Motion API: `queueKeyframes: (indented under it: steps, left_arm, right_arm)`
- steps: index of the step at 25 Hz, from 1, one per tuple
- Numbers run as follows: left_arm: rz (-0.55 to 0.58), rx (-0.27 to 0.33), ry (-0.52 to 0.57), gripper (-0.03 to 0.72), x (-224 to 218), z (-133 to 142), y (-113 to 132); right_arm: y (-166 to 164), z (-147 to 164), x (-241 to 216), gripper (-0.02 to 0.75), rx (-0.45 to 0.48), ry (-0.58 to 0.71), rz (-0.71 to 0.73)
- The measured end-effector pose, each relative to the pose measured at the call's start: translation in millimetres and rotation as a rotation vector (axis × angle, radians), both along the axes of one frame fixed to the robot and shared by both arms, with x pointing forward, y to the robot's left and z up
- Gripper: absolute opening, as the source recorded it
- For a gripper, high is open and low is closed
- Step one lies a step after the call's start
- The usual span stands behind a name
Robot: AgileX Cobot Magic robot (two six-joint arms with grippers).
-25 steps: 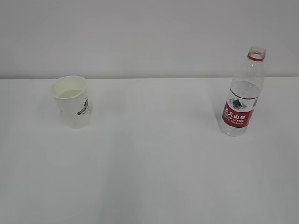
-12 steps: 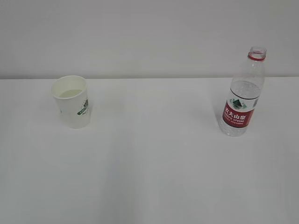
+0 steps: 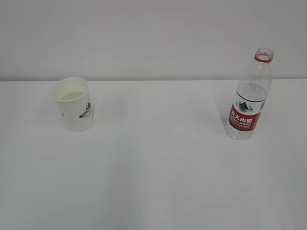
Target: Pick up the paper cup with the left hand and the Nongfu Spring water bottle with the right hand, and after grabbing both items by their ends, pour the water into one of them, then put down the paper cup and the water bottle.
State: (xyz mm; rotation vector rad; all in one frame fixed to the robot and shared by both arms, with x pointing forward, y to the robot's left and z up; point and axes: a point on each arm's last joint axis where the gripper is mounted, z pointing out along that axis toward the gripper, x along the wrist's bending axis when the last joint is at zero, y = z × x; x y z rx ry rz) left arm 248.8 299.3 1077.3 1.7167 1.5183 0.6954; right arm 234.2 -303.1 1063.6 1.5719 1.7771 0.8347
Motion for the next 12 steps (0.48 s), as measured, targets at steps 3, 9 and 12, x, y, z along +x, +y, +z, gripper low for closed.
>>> queueKeyframes:
  steps: [3, 9, 12]
  left_arm:
    - [0.0, -0.003, -0.015, 0.444, 1.4, 0.2, -0.3]
    - [0.013, 0.017, -0.03, 0.444, 2.3, 1.1, 1.7]
    - [0.014, 0.019, -0.03, 0.444, 2.3, 1.1, 1.8]
  right_arm:
    - [0.5, -4.0, 3.6, 0.587, 0.0, -0.006, 0.001]
    - [1.2, -9.7, 8.8, 0.587, 0.001, -0.017, 0.003]
    - [1.5, -13.1, 10.5, 0.587, 0.0, -0.012, 0.003]
